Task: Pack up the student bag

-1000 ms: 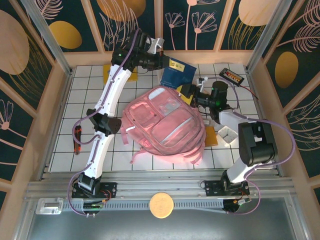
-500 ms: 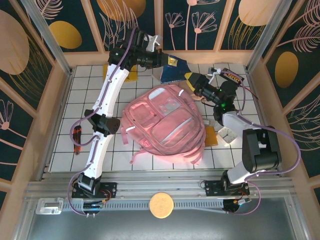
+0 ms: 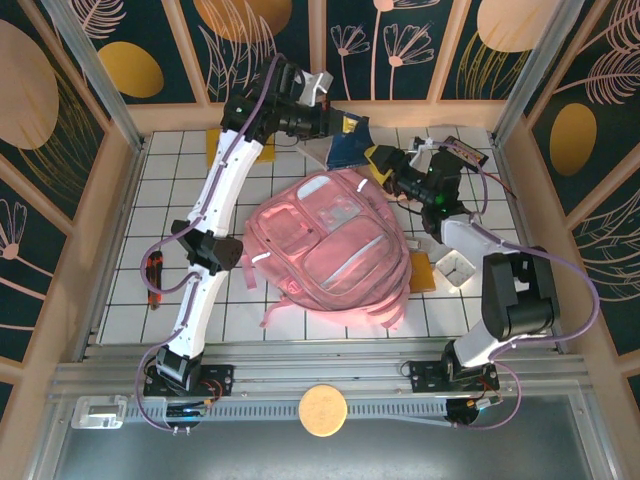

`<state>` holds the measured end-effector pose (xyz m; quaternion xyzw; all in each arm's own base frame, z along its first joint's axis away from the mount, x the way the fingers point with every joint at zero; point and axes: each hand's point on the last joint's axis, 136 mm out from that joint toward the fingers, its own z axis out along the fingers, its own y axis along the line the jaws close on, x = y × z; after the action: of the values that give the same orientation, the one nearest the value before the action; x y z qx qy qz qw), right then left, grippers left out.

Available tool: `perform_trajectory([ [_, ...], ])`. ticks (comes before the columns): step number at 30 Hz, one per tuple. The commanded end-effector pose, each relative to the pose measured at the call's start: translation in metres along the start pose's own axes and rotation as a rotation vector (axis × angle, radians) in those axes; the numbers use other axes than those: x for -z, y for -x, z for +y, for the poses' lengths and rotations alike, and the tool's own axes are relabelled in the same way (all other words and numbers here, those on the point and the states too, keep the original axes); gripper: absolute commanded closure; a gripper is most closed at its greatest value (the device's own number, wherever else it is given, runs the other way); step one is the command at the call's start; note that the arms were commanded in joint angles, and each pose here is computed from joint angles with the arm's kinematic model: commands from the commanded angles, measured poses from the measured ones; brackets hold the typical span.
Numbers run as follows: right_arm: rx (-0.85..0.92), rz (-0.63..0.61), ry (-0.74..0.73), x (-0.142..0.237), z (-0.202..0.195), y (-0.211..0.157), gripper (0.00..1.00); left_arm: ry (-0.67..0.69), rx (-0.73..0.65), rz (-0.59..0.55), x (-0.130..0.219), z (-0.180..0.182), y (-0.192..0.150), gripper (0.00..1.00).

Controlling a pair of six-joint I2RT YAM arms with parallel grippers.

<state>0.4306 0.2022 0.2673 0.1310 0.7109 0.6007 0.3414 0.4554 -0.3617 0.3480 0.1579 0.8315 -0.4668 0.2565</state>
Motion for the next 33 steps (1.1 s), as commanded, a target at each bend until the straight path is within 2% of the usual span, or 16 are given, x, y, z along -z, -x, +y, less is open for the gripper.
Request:
perform_trajectory([
  [1, 0.002, -0.082, 0.030, -0.007, 0.013, 0.021, 0.41, -0.070, 0.035, 0.049, 0.020, -0.040, -0.016, 1.00],
  [3, -0.041, -0.083, 0.030, -0.010, 0.008, 0.022, 0.42, -0.075, 0.037, 0.046, 0.020, -0.042, -0.015, 1.00],
  [6, -0.090, -0.086, 0.026, -0.014, 0.003, 0.023, 0.50, -0.077, 0.036, 0.046, 0.020, -0.045, -0.016, 1.00],
  [7, -0.099, -0.086, 0.030, -0.015, 0.003, 0.023, 0.55, -0.075, 0.039, 0.049, 0.020, -0.045, -0.017, 1.00],
  [11, -0.116, -0.107, 0.046, -0.014, 0.005, 0.025, 0.87, -0.062, 0.040, 0.059, 0.020, -0.042, -0.020, 1.00],
  [14, -0.122, -0.121, 0.055, -0.011, 0.006, 0.026, 1.00, -0.054, 0.041, 0.065, 0.020, -0.040, -0.022, 1.00],
  [21, -0.122, -0.135, 0.043, -0.002, 0.004, 0.025, 1.00, -0.008, 0.037, 0.069, 0.021, -0.032, -0.025, 1.00],
  [22, -0.108, -0.140, 0.031, 0.001, 0.004, 0.026, 1.00, 0.009, 0.035, 0.070, 0.021, -0.029, -0.026, 0.94],
  [24, -0.080, -0.157, -0.011, 0.009, 0.000, 0.027, 1.00, 0.061, 0.017, 0.065, 0.025, -0.021, -0.027, 0.49],
  [25, -0.050, -0.172, -0.041, 0.017, 0.000, 0.029, 1.00, 0.115, -0.003, 0.052, 0.029, -0.014, -0.026, 0.17],
  [26, -0.027, -0.188, -0.078, 0.024, -0.002, 0.032, 1.00, 0.180, -0.020, 0.041, 0.034, -0.005, -0.026, 0.01],
  [29, 0.072, -0.276, -0.227, 0.060, -0.009, 0.047, 1.00, 0.396, -0.090, 0.029, 0.053, 0.026, -0.027, 0.01],
  [33, 0.203, -0.389, -0.466, 0.118, -0.007, 0.068, 1.00, 0.431, -0.112, 0.051, 0.037, 0.033, -0.034, 0.01],
])
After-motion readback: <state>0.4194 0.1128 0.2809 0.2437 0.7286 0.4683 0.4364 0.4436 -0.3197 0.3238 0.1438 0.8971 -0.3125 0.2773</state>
